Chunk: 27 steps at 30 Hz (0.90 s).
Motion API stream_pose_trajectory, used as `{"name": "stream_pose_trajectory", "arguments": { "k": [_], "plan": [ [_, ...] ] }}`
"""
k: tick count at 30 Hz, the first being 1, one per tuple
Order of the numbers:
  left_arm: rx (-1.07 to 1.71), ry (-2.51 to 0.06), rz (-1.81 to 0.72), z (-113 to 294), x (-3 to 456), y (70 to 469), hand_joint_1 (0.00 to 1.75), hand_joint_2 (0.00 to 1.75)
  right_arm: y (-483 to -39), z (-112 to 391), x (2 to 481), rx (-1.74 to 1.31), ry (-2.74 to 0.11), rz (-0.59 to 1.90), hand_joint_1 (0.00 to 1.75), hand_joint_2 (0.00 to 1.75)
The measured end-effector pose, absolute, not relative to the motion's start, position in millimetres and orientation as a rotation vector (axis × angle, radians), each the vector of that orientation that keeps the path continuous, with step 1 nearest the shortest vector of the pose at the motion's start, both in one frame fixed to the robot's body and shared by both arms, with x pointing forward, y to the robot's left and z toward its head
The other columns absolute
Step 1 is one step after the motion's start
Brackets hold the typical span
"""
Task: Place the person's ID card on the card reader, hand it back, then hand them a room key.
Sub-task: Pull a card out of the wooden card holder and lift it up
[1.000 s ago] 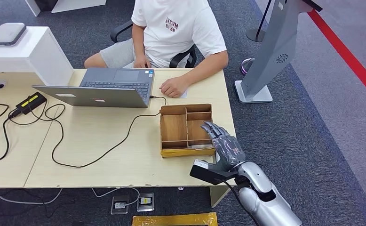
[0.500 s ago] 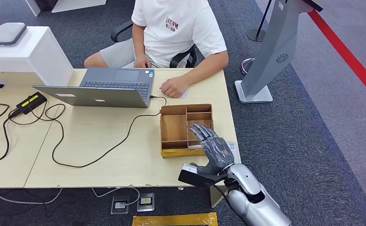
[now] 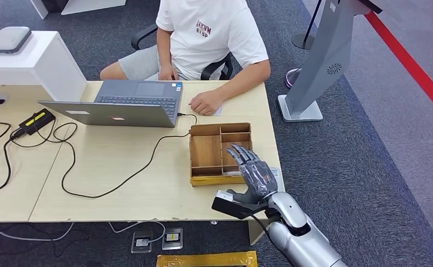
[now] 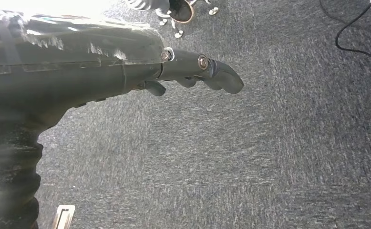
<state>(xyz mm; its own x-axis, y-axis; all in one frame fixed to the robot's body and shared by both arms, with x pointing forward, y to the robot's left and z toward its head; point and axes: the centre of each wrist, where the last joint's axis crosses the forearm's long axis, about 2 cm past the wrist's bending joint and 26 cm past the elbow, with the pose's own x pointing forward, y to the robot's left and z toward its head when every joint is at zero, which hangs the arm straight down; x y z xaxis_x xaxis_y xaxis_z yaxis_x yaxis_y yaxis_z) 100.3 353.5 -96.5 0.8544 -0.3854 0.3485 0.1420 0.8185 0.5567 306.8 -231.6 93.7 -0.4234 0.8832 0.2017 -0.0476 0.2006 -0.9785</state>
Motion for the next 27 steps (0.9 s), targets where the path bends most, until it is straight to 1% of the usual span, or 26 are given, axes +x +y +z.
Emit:
{"name": "stream_pose_trajectory", "arguments": {
  "k": [7,19,27],
  "plan": [
    [0.545,-0.47,-0.29,-96.5,100.2,353.7,0.0,1.75,-243.4,93.1,311.2,-0.821,-1.604,1.288,0.0,1.75],
    [0.555,-0.469,-0.28,-96.4,100.1,353.8,0.0,1.75,-266.9,95.9,318.1,-0.854,-1.572,1.24,0.0,1.75],
    [0.555,-0.469,-0.28,-96.4,100.1,353.7,0.0,1.75,-273.9,96.7,319.3,-0.867,-1.563,1.231,0.0,1.75]
  ]
}}
